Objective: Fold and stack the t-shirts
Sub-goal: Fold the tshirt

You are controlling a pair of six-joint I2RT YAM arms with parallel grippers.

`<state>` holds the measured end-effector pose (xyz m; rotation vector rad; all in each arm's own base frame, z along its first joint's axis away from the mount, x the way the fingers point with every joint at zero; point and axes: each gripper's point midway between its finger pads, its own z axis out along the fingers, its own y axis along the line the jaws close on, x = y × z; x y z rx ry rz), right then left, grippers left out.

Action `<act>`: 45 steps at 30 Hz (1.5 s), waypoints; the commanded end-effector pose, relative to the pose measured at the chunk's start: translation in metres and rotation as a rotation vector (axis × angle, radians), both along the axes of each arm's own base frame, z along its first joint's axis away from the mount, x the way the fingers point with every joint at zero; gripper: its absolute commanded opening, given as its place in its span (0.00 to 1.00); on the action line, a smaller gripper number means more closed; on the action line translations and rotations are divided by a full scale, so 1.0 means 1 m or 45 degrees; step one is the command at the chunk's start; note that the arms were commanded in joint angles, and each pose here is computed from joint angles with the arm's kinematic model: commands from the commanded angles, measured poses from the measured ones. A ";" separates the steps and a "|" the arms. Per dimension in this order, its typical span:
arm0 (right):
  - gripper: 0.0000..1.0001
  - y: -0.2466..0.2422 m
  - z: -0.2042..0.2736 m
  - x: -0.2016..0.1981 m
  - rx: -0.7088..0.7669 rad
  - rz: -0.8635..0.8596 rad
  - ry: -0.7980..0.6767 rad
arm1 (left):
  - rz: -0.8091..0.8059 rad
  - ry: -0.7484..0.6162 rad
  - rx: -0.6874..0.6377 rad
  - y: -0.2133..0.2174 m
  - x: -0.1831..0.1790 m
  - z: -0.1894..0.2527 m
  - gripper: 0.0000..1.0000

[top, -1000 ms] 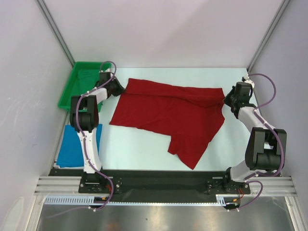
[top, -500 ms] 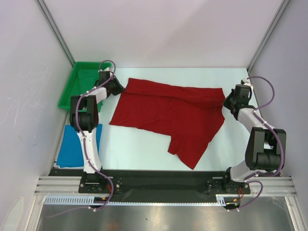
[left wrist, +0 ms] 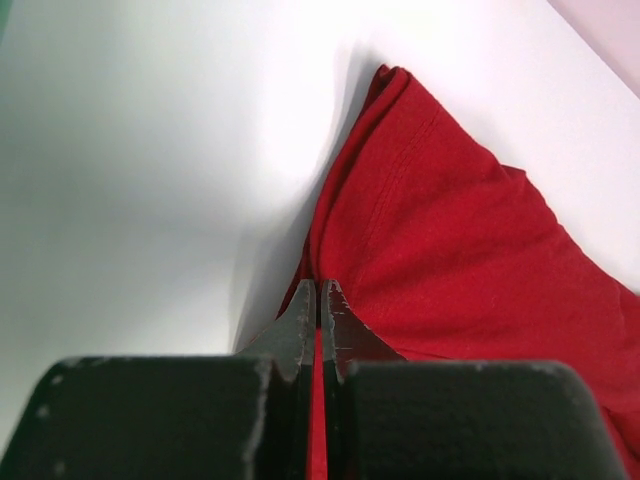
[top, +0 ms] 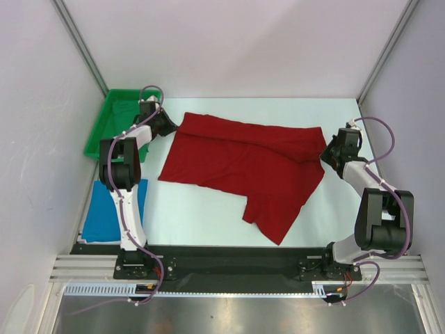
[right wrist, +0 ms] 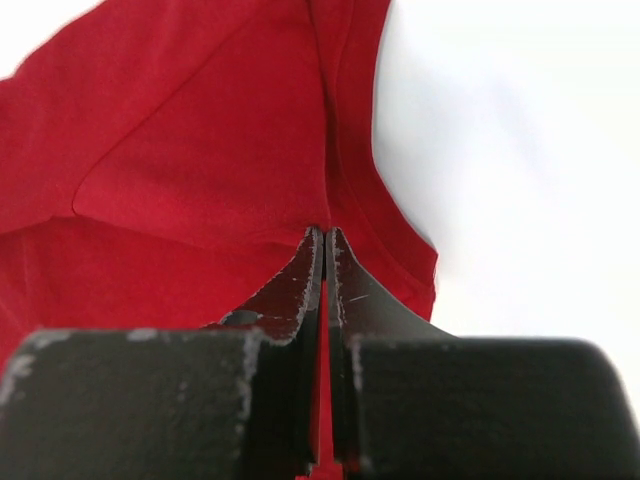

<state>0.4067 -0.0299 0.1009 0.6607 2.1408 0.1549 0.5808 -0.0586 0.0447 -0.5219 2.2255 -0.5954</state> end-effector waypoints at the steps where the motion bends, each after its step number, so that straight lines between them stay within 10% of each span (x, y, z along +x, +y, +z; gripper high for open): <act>1: 0.00 0.003 0.005 -0.003 0.006 -0.013 -0.018 | 0.012 -0.112 0.034 0.011 0.017 0.034 0.00; 11: 0.00 -0.003 0.009 0.003 0.001 -0.032 -0.037 | 0.003 -0.141 -0.006 0.007 0.026 0.041 0.00; 45: 0.00 -0.042 0.135 0.212 -0.078 0.053 -0.557 | -0.061 -0.638 -0.285 -0.027 0.137 0.118 0.01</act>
